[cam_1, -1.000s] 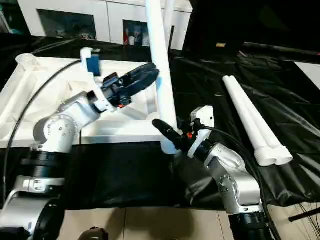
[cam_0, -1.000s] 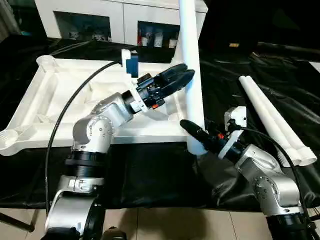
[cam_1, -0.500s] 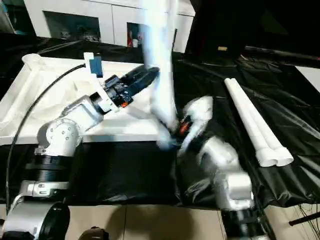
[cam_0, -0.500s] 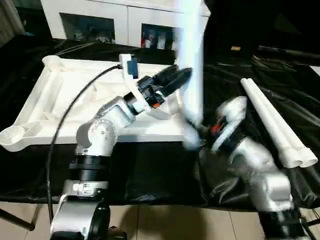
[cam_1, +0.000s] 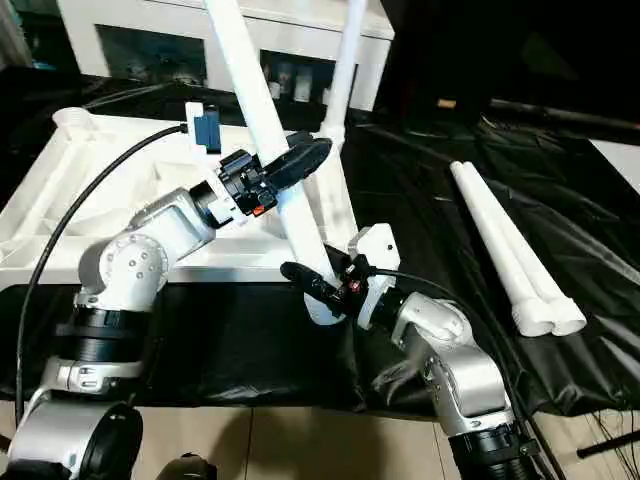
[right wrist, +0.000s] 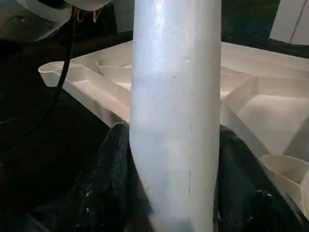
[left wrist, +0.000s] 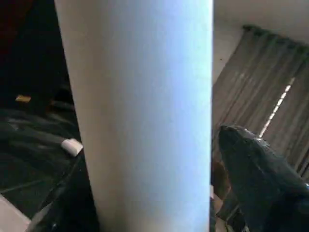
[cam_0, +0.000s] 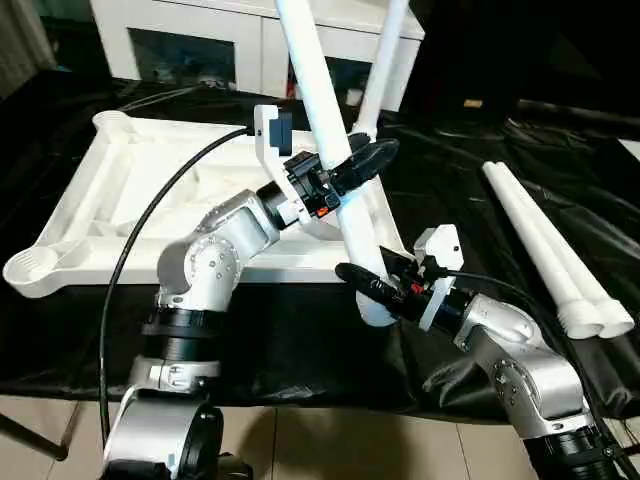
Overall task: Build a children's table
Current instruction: Insert table leg to table base
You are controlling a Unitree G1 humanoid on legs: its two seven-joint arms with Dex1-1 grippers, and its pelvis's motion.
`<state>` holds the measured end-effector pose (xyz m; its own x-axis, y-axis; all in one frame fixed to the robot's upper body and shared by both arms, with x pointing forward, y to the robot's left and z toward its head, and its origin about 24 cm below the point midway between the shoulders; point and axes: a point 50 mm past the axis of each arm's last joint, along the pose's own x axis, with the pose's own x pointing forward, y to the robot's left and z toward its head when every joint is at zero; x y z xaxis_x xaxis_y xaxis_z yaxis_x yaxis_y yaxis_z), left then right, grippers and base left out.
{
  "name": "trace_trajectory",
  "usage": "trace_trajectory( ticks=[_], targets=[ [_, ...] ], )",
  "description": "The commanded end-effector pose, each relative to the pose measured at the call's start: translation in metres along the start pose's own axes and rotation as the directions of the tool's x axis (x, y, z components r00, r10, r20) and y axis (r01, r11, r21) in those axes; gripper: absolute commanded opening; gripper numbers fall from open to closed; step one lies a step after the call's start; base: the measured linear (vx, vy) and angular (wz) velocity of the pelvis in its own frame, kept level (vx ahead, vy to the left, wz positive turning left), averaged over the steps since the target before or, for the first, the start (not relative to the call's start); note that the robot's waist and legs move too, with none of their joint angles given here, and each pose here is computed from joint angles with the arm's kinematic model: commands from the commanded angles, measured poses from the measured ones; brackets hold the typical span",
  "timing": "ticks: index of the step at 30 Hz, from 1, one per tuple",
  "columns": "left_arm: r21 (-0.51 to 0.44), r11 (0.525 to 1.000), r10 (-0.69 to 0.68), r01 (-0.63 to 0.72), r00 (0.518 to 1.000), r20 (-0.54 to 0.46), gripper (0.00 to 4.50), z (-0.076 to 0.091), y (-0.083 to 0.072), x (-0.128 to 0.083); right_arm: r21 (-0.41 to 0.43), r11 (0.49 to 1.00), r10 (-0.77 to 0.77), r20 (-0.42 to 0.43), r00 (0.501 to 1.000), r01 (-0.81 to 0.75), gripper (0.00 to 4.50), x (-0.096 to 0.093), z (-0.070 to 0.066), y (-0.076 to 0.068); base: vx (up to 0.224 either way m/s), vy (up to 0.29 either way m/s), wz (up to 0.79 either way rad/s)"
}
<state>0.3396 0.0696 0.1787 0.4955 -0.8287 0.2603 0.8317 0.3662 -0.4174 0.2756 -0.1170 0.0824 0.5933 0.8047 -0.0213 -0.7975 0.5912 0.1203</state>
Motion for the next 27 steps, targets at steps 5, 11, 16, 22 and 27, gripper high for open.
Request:
trace_trajectory(
  ticks=[5, 11, 16, 22, 27],
  targets=[
    [0.024, 0.999, 0.036, -0.035, 0.998, -0.047, 2.81, 0.012, -0.004, 0.014, -0.007, 1.0, -0.003, 0.025, 1.0, 0.004, 1.84, -0.004, 0.011, -0.006, 0.0, 0.0, 0.0],
    [0.027, 0.999, 0.045, -0.043, 0.996, -0.071, 2.33, 0.018, -0.004, 0.017, 0.012, 1.0, -0.003, 0.022, 1.0, 0.003, 1.84, -0.008, 0.011, -0.008, 0.0, 0.0, 0.0],
    [0.054, 0.998, 0.046, -0.039, 0.991, -0.126, 1.9, 0.018, -0.007, 0.021, 0.03, 1.0, -0.009, 0.032, 0.999, 0.008, 1.84, -0.01, 0.014, -0.009, 0.0, 0.0, 0.0],
    [0.054, 0.997, 0.069, -0.062, 0.988, -0.138, 1.75, 0.021, -0.007, 0.024, 0.054, 0.998, 0.008, 0.035, 0.999, -0.01, 2.6, -0.011, 0.017, -0.009, 0.0, 0.0, 0.0],
    [0.055, 0.994, 0.106, -0.096, 0.972, -0.21, 1.72, 0.022, -0.004, 0.025, 0.108, 0.993, 0.045, 0.055, 0.998, -0.05, 3.22, -0.013, 0.023, -0.006, 0.0, 0.0, 0.0]
  ],
)
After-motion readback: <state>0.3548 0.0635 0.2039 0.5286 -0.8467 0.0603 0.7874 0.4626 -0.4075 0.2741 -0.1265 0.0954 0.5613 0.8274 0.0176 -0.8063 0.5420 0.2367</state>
